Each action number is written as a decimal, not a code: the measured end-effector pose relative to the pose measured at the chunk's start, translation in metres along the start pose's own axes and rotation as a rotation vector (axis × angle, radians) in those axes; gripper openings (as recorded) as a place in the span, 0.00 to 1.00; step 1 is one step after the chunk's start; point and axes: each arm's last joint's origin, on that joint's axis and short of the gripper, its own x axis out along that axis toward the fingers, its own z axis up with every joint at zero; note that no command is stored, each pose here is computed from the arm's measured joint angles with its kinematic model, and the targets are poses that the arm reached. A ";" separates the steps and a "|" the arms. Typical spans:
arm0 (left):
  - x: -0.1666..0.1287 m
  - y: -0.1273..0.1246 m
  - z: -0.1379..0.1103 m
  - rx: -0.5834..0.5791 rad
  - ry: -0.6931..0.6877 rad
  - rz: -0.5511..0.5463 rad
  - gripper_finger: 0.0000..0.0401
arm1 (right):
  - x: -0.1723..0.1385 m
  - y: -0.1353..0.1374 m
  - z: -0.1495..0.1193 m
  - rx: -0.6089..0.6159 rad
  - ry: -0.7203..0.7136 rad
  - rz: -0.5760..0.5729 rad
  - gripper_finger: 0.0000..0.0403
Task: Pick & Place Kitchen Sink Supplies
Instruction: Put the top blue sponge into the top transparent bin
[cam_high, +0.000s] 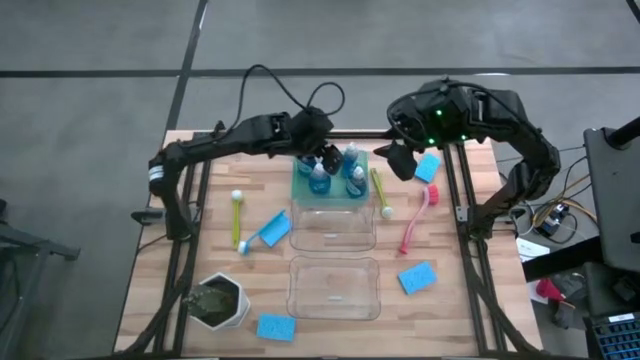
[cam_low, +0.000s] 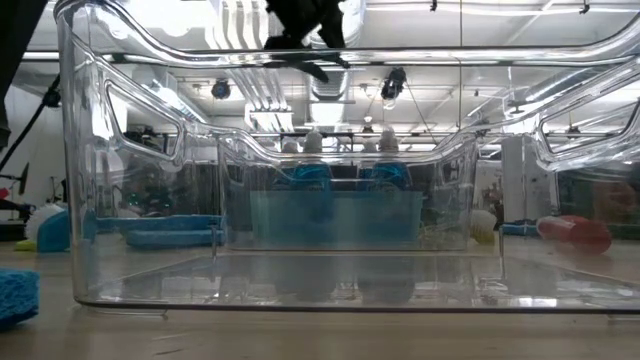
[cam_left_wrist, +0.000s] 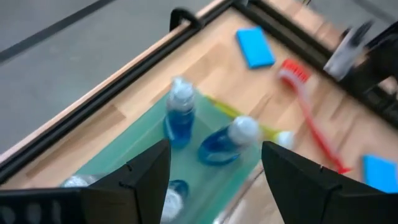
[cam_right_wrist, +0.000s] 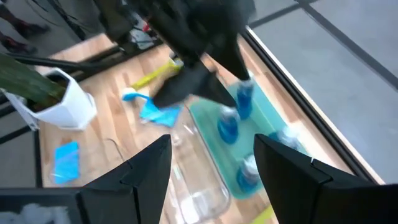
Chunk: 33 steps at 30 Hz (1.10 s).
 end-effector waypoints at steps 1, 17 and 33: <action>-0.005 -0.001 0.001 -0.013 -0.014 -0.010 0.61 | -0.001 -0.001 -0.001 -0.002 0.008 -0.012 0.56; -0.104 0.010 0.005 -0.020 -0.143 -0.103 0.61 | 0.001 -0.009 -0.003 0.026 -0.029 -0.276 0.56; -0.165 0.023 0.011 0.164 -0.353 -0.160 0.61 | 0.013 -0.048 -0.010 0.402 -0.007 -0.561 0.56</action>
